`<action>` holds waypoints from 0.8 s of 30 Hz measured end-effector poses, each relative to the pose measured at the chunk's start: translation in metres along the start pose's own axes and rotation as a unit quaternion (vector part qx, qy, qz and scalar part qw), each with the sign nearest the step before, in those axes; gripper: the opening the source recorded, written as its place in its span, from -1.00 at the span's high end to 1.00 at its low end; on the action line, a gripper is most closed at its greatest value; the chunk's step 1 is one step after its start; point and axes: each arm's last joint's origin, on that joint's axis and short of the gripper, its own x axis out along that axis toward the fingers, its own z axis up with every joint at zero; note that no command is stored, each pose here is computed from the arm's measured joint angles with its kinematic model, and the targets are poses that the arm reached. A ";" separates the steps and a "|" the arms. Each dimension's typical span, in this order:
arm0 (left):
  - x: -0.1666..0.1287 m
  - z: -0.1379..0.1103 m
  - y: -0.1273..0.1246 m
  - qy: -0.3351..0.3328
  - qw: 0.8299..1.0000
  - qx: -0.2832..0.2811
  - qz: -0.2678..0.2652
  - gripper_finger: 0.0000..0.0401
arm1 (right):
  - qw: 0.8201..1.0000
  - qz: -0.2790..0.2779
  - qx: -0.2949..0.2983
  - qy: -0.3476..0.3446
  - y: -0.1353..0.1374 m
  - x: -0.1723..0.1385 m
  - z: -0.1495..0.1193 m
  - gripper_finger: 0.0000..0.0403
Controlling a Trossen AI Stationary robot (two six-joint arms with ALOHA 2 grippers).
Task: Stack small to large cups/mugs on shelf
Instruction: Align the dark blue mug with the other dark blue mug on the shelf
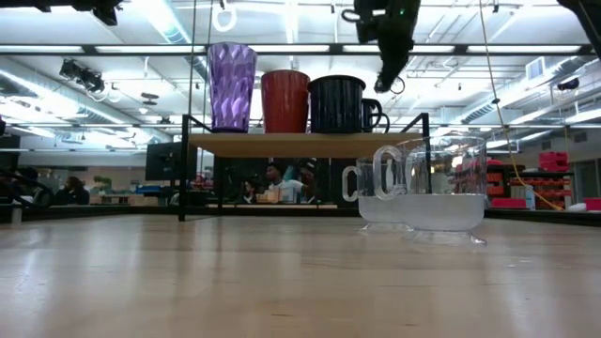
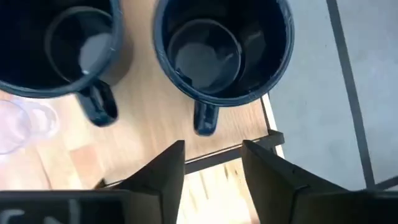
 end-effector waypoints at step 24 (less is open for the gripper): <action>0.000 0.000 0.000 0.000 1.000 -0.003 0.000 0.91 | 0.999 0.038 -0.005 0.036 -0.022 0.060 -0.011 0.03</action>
